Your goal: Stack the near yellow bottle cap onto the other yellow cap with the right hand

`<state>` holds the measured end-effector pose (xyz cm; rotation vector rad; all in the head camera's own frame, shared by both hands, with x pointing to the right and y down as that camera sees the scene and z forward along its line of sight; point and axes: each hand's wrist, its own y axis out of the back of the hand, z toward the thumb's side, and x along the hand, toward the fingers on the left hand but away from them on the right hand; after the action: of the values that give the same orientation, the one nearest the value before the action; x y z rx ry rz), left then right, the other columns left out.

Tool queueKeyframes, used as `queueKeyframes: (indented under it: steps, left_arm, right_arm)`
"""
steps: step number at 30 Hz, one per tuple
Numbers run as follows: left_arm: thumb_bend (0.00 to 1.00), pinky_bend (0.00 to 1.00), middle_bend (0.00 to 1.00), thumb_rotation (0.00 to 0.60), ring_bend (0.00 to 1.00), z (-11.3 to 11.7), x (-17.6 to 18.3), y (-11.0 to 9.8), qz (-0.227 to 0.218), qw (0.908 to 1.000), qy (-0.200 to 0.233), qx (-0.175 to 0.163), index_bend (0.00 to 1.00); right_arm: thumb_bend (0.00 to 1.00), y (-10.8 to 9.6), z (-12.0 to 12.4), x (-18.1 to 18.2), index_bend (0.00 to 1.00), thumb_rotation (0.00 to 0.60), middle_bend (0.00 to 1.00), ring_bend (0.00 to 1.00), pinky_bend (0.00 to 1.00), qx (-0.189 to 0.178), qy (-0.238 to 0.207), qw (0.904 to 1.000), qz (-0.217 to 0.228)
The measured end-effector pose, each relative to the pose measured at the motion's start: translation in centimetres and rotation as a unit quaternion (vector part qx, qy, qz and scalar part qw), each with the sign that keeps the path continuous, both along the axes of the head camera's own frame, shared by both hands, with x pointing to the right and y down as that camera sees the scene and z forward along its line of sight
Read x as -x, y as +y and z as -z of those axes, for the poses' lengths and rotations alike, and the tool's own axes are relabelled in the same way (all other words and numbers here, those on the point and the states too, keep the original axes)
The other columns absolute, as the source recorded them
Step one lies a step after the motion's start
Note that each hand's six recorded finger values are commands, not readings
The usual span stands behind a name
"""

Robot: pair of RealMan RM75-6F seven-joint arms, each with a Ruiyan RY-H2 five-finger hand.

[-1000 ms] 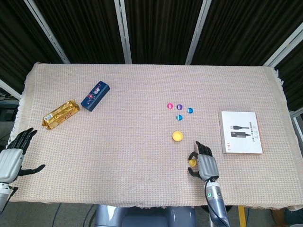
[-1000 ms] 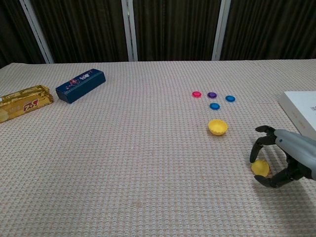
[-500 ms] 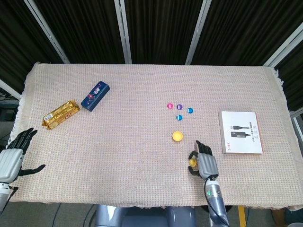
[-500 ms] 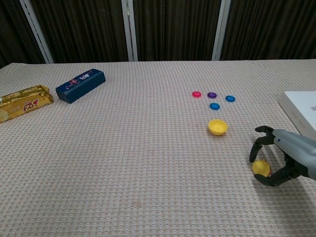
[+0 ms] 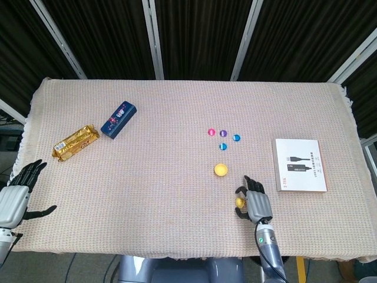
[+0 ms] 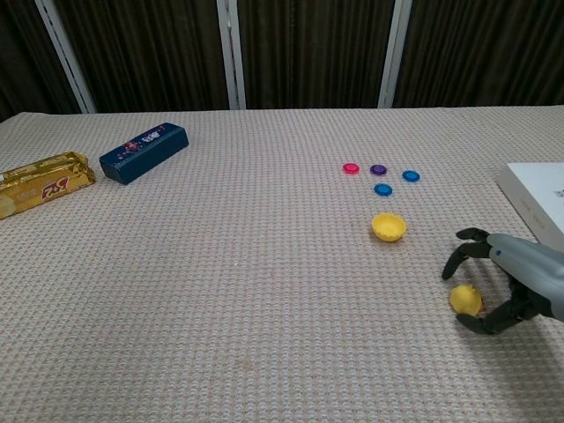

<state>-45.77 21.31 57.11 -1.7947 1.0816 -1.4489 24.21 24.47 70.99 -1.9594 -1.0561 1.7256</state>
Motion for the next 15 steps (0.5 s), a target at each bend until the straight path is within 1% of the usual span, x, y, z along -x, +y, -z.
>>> queueKeyframes:
  steps: [4, 10, 15]
  left_arm:
    - [0.04, 0.17, 0.0, 0.6, 0.0, -0.02, -0.01, 0.02, 0.0, 1.0, 0.0, 0.001, 0.0]
    - [0.04, 0.17, 0.0, 0.6, 0.0, -0.02, -0.02, 0.02, -0.001, 1.0, 0.0, 0.001, 0.0]
    - [0.04, 0.17, 0.0, 0.6, 0.0, -0.01, -0.03, 0.03, -0.001, 1.0, 0.0, 0.001, 0.0]
  right_arm:
    - [0.28, -0.08, -0.14, -0.2, 0.34, 0.6, 0.0, 0.0, 0.0, 0.003, 0.003, 1.0, -0.002]
    - [0.28, -0.25, -0.09, -0.43, 0.42, 0.6, 0.0, 0.0, 0.0, -0.003, 0.007, 1.0, -0.004]
    - [0.28, -0.35, -0.1, -0.7, 0.45, 0.6, 0.0, 0.0, 0.0, -0.007, 0.012, 0.9999, -0.008]
